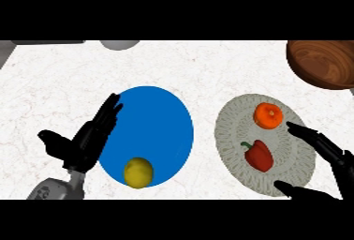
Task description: Pick the bell pepper from the placemat and place it in the bowl
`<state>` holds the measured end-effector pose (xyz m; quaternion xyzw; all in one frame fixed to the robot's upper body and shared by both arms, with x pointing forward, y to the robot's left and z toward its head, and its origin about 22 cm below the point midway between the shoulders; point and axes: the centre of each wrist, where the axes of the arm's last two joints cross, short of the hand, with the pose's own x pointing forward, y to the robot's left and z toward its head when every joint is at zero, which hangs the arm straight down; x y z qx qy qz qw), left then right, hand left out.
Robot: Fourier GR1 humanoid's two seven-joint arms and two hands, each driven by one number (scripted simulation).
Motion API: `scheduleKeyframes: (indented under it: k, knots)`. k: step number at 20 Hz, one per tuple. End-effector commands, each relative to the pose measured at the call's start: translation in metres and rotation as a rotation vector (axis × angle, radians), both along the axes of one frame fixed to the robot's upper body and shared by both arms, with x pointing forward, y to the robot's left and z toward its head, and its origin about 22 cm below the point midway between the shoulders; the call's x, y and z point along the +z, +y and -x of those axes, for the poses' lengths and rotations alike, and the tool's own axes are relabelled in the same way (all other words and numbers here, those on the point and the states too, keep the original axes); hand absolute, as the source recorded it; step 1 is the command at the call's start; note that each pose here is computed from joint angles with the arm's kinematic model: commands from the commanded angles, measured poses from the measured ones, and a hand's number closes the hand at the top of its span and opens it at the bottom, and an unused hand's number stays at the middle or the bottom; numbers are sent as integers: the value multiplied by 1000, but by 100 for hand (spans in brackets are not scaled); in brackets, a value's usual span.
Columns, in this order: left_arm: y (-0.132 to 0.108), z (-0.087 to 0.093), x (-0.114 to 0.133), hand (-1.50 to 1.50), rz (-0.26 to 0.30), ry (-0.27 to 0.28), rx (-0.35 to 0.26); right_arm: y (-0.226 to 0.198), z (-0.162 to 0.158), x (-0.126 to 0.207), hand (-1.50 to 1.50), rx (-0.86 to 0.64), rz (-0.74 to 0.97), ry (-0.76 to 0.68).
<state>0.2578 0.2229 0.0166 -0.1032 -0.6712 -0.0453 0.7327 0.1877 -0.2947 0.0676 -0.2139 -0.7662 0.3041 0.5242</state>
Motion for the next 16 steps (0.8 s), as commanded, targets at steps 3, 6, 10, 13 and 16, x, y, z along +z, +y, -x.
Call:
scheduleKeyframes:
  k: [3,6,10,13,16]
  knots:
    - [-5,-4,11,0,8,-8,-8,-5,17,33,-150,-126,388,22]
    - [-10,5,4,0,16,-9,-25,6,29,53,-150,-214,470,137]
    - [-27,-1,4,0,16,-30,-37,31,37,78,-150,-248,572,297]
    - [-27,-10,12,0,10,-9,-55,53,34,85,-150,-281,597,387]
    - [-40,-9,4,0,2,-11,-68,76,33,88,-150,-312,583,475]
